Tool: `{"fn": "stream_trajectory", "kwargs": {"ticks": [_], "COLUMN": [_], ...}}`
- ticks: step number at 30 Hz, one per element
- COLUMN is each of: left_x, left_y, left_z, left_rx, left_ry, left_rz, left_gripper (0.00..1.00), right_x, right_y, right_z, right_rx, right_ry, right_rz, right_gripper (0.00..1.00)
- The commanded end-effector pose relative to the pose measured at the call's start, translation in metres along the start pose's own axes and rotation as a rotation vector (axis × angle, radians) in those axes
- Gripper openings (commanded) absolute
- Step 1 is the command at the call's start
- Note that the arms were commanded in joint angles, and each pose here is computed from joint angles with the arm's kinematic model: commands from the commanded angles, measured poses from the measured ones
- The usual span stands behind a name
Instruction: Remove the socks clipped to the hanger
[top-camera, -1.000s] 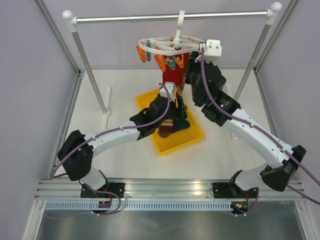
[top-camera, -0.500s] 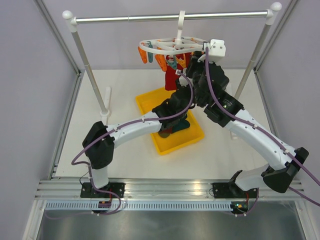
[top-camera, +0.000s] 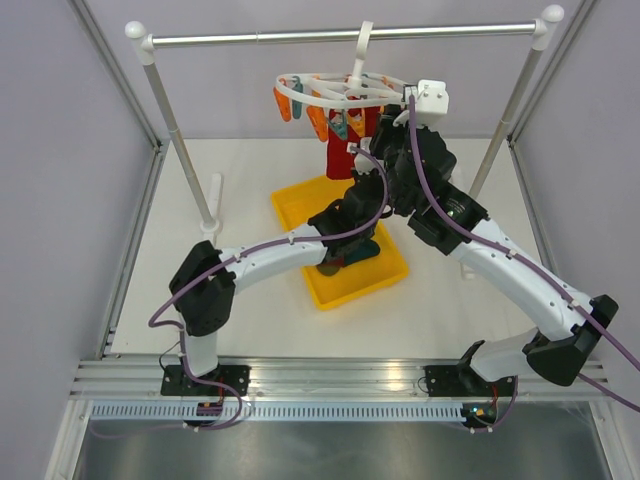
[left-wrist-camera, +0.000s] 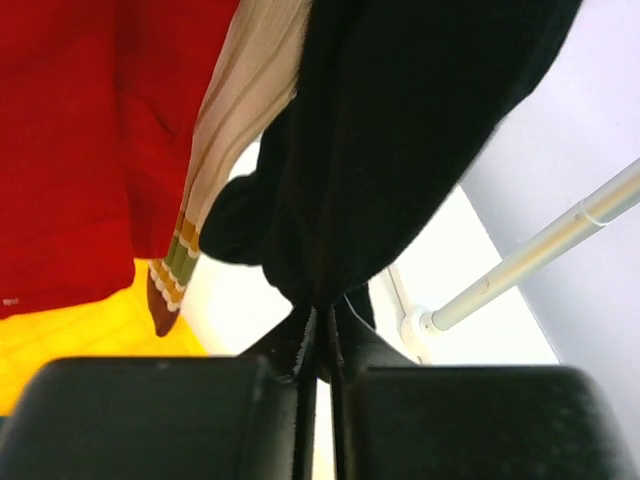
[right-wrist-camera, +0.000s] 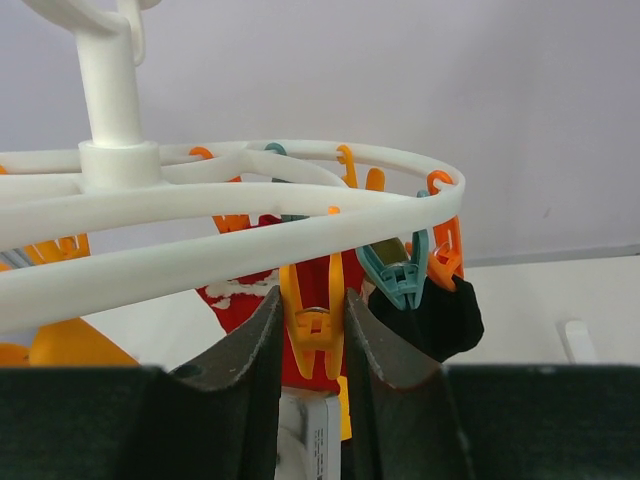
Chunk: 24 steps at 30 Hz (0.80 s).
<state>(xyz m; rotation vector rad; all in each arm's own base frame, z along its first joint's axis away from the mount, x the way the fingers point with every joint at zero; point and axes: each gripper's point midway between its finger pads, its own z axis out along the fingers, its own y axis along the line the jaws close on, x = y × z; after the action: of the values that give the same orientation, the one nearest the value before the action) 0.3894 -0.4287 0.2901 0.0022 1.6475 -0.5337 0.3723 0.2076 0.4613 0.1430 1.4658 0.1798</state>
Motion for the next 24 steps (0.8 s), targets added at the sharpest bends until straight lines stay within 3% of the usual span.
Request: {"fn": "stream_trajectory", "kwargs": {"ticks": [1, 11, 15, 24], "left_x": [-0.025, -0.021, -0.029, -0.040], "left_y": [-0.002, 0.012, 0.008, -0.004], "left_z": [-0.013, -0.049, -0.059, -0.070], "left_rx": [0.028, 0.106, 0.155, 0.234], "left_ry": [-0.052, -0.039, -0.041, -0.035], "left_rz": [-0.062, -0.086, -0.082, -0.077], "left_gripper": [0.03, 0.02, 0.02, 0.02], "right_x": [-0.025, -0.027, -0.031, -0.038], "right_y": [-0.004, -0.008, -0.013, -0.010], "right_z": [-0.010, -0.018, -0.025, -0.046], "right_rx": [-0.008, -0.020, -0.037, -0.138], "right_ry": [-0.034, -0.029, -0.035, -0.026], "right_rz": [0.041, 0.040, 0.054, 0.075], "right_gripper": [0.06, 0.11, 0.34, 0.73]}}
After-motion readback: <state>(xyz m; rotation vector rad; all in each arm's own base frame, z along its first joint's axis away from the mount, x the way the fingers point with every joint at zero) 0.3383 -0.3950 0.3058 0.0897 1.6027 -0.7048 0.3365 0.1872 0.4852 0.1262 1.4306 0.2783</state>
